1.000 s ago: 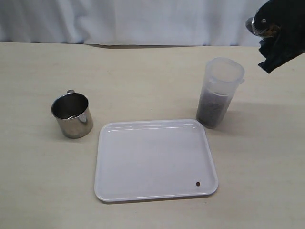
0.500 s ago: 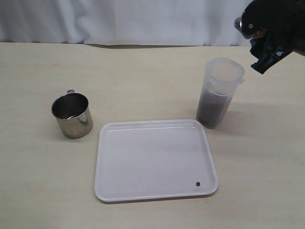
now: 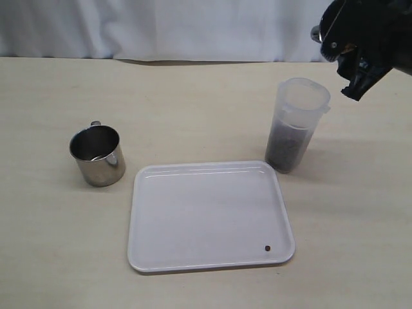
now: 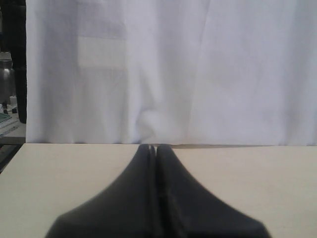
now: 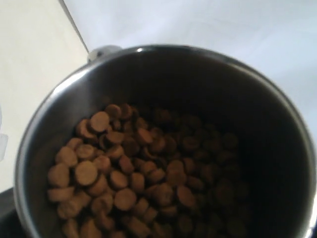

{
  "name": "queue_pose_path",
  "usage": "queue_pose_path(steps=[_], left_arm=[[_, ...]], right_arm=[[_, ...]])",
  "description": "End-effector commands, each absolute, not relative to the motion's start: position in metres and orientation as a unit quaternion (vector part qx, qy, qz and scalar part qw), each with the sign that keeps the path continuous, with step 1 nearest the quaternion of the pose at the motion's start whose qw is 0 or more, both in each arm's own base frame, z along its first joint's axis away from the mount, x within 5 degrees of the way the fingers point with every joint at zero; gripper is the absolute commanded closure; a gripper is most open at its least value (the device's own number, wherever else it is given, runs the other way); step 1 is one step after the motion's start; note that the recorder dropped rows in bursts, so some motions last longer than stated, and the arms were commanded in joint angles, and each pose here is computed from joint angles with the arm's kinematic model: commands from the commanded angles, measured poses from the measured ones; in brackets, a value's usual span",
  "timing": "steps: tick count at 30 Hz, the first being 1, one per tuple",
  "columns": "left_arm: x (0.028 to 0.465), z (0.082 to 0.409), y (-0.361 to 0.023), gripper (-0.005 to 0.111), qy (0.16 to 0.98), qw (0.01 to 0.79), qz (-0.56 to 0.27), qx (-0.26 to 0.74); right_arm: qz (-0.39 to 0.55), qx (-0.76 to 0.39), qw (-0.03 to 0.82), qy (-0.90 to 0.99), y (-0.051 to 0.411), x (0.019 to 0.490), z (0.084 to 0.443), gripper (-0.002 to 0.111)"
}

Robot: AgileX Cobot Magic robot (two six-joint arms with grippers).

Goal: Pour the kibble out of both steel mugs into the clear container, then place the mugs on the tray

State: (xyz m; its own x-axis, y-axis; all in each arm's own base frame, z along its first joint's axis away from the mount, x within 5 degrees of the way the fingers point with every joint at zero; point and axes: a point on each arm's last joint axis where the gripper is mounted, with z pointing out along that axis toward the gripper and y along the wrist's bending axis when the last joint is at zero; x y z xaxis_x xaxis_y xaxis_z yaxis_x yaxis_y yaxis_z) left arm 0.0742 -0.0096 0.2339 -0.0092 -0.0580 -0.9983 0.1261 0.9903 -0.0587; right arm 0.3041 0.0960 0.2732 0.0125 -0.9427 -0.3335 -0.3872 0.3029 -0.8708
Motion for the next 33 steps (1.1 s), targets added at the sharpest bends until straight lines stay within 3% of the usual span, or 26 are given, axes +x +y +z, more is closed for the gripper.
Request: queue_pose_path(steps=[1,33], left_arm=[[0.074,0.234,-0.009,0.107,0.706,0.705,-0.066,0.023],[0.074,0.234,-0.009,0.107,0.706,0.704,-0.066,0.022]], right_arm=[[-0.296,-0.529,0.488,0.628,0.097,0.306,0.275,0.103],[-0.343,-0.618,0.454,0.542,0.104,0.312,0.264,0.103]])
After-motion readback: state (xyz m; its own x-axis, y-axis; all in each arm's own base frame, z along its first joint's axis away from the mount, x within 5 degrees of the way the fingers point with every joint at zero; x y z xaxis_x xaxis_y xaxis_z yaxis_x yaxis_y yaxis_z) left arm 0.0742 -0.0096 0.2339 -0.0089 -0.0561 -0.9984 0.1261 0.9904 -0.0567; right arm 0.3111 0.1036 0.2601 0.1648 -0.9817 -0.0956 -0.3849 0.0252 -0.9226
